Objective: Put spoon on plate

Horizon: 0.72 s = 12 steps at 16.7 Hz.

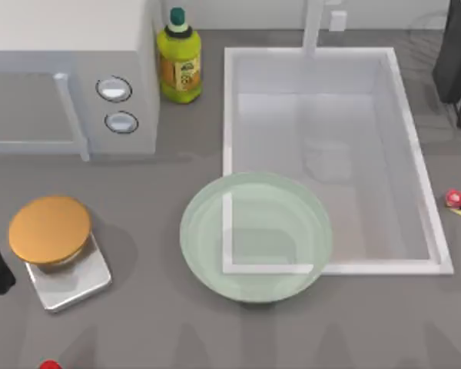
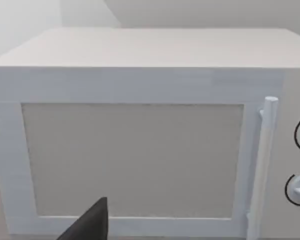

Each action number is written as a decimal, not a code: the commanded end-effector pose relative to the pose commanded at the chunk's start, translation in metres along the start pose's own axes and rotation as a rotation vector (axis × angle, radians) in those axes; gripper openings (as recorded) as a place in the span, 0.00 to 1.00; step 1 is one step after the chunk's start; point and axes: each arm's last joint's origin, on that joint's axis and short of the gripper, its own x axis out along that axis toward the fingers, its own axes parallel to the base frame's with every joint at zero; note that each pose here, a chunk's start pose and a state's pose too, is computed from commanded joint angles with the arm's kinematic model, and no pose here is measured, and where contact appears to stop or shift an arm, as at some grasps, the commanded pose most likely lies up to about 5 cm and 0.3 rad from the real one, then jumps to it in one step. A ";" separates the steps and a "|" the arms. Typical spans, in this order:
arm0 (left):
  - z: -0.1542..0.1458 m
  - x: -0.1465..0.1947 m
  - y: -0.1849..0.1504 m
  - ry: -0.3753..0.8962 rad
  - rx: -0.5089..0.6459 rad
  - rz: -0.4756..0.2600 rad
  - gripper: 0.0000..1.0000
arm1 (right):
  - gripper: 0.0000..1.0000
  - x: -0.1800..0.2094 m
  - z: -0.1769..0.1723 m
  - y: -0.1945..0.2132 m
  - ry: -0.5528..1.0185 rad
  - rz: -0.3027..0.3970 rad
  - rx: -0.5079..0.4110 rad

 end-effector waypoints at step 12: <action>0.000 0.000 0.000 0.000 0.000 0.000 1.00 | 1.00 0.037 0.070 0.000 0.473 0.063 -0.255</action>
